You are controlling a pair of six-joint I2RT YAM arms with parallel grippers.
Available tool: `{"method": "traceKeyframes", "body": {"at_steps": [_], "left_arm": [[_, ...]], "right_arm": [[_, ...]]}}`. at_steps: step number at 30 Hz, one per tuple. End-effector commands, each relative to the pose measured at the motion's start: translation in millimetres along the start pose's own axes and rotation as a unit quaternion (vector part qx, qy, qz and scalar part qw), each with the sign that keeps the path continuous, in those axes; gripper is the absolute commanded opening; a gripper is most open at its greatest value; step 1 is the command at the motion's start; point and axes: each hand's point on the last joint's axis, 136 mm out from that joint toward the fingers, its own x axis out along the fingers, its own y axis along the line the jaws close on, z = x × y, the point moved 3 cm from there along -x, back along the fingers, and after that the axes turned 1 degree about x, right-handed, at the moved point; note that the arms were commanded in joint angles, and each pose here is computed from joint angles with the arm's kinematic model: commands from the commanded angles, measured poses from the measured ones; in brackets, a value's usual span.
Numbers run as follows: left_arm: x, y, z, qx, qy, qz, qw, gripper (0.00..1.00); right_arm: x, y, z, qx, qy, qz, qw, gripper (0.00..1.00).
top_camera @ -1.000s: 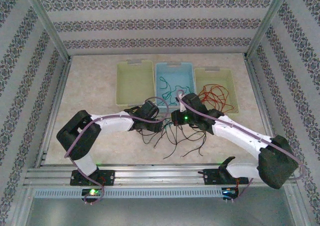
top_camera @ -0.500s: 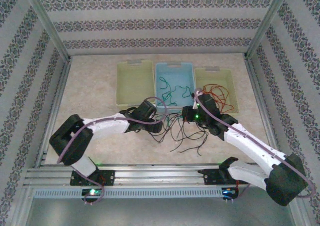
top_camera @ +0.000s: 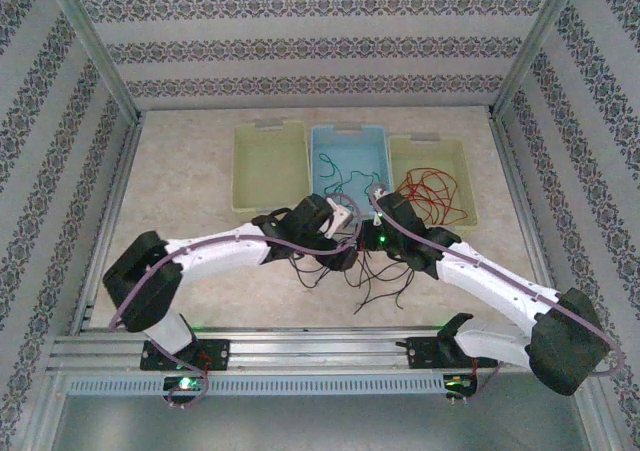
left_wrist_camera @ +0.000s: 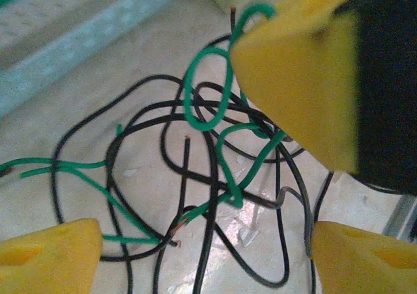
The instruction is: Untangle the cables
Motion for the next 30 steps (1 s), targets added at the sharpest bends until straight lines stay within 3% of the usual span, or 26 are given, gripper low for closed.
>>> {"method": "traceKeyframes", "body": {"at_steps": [1,3,6,7,8,18,22,25,27,29,30], "left_arm": [[18,-2,-2,0.026,0.007,-0.008,1.0,0.74],[26,0,3,0.014,-0.002,-0.007,1.0,0.56],[33,10,7,-0.016,-0.018,0.015,1.0,0.11],[33,14,8,-0.023,-0.02,0.024,0.999,0.01],[32,19,7,-0.034,-0.02,0.037,0.999,0.0],[12,57,-17,-0.099,-0.023,0.08,0.992,0.0],[6,64,-26,-0.103,-0.011,0.092,0.99,0.0],[2,53,-27,-0.082,-0.003,0.065,0.995,0.02],[-5,41,-21,-0.065,-0.012,0.039,0.997,0.35],[-13,35,-14,-0.058,-0.023,0.025,0.998,0.52],[-17,33,-10,-0.054,-0.03,0.025,0.998,0.54]], "right_arm": [[-7,14,15,0.008,-0.024,0.022,0.999,0.0],[-7,15,15,0.013,-0.023,0.028,0.999,0.0],[-10,12,14,0.021,-0.025,0.027,0.999,0.0],[-11,9,14,0.025,-0.028,0.024,0.999,0.0],[-13,5,14,0.032,-0.032,0.018,0.999,0.0],[-35,-57,15,0.151,-0.088,-0.039,0.984,0.0],[-41,-68,15,0.175,-0.095,-0.034,0.979,0.0],[-42,-64,15,0.161,-0.085,-0.021,0.983,0.0],[-39,-56,14,0.144,-0.068,-0.004,0.987,0.0],[-35,-47,12,0.125,-0.049,0.01,0.991,0.0],[-33,-43,11,0.114,-0.041,0.015,0.992,0.0]]}}
